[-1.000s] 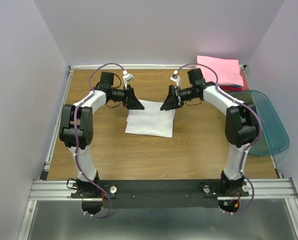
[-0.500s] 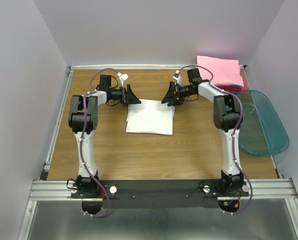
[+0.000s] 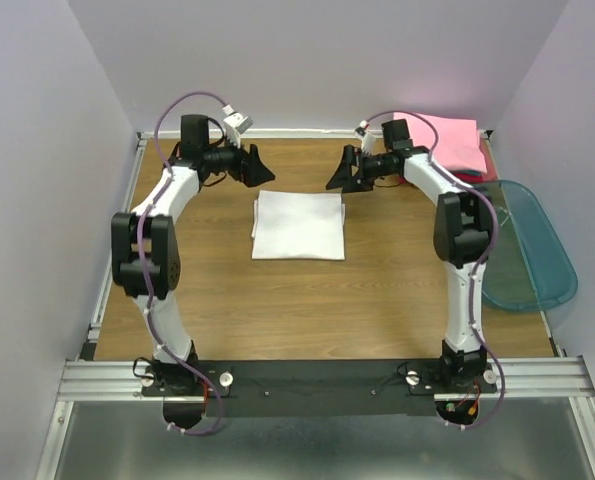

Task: Fold and stack the t-shirts
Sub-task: Fold the tshirt, then neatly place the folded tshirt to the corner

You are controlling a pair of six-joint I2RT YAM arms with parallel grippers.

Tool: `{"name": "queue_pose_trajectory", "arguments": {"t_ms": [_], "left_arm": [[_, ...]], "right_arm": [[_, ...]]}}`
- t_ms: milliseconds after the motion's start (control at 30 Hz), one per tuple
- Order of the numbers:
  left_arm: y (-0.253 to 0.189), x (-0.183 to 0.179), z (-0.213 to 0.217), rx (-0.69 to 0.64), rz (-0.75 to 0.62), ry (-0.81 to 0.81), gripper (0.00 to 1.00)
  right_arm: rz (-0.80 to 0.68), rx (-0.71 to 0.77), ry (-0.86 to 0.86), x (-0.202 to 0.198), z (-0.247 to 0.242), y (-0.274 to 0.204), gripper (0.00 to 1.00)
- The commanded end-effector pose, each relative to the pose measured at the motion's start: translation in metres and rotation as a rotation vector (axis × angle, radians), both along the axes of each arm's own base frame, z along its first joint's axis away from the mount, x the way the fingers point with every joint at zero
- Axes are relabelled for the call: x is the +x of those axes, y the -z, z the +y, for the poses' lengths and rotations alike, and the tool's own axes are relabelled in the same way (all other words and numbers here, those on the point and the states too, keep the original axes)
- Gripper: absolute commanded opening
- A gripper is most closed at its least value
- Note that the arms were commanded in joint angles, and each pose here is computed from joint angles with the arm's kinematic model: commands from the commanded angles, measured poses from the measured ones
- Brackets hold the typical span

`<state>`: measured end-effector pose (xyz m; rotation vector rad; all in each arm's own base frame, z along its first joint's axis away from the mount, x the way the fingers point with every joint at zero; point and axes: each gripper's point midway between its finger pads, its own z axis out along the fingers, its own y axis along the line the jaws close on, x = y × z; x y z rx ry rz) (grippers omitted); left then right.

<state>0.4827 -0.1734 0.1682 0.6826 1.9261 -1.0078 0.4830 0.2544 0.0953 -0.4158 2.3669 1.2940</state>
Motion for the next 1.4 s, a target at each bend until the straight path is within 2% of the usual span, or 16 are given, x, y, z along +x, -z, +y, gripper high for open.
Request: {"name": "queue_pose_trajectory", "arguments": {"t_ms": [0,67,100,167,333,433,467,600,767,1167,1267,1367], "left_arm": [[-0.041,-0.036,-0.041,0.272,-0.362,0.127,0.92],[-0.034,-0.058,-0.059,0.402,-0.481,0.19,0.86],[-0.03,-0.078,-0.084,0.427,-0.522,0.262,0.84],[-0.014,-0.098,-0.099,0.507,-0.583,0.333,0.8],[0.023,-0.155,-0.153,0.602,-0.669,0.531,0.66],[0.037,-0.161,-0.167,0.648,-0.689,0.568,0.59],[0.05,-0.165,-0.173,0.66,-0.669,0.594,0.52],[0.074,-0.166,-0.183,0.692,-0.641,0.637,0.46],[0.1,-0.171,-0.193,0.728,-0.636,0.706,0.43],[0.144,-0.174,-0.198,0.765,-0.555,0.762,0.41],[0.147,-0.172,-0.2,0.767,-0.555,0.755,0.32],[0.141,-0.17,-0.204,0.754,-0.559,0.746,0.18]], "right_arm": [[-0.069,-0.053,0.134,-0.011,-0.019,-0.058,1.0],[-0.059,-0.096,0.206,-0.016,-0.029,-0.056,1.0],[-0.05,-0.102,0.22,-0.023,-0.033,-0.055,1.0],[-0.033,-0.133,0.259,-0.037,-0.043,-0.051,1.0],[-0.012,-0.178,0.328,-0.059,-0.061,-0.04,1.0],[0.013,-0.182,0.361,-0.065,-0.072,-0.034,1.0],[0.03,-0.186,0.374,-0.066,-0.077,-0.029,1.0],[0.082,-0.188,0.411,-0.068,-0.087,-0.017,1.0],[0.159,-0.163,0.441,-0.072,-0.09,-0.004,1.0],[0.219,-0.126,0.413,-0.083,-0.083,0.007,1.0],[0.249,-0.102,0.417,-0.089,-0.081,0.012,1.0],[0.278,-0.063,0.422,-0.096,-0.076,0.018,1.0]]}}
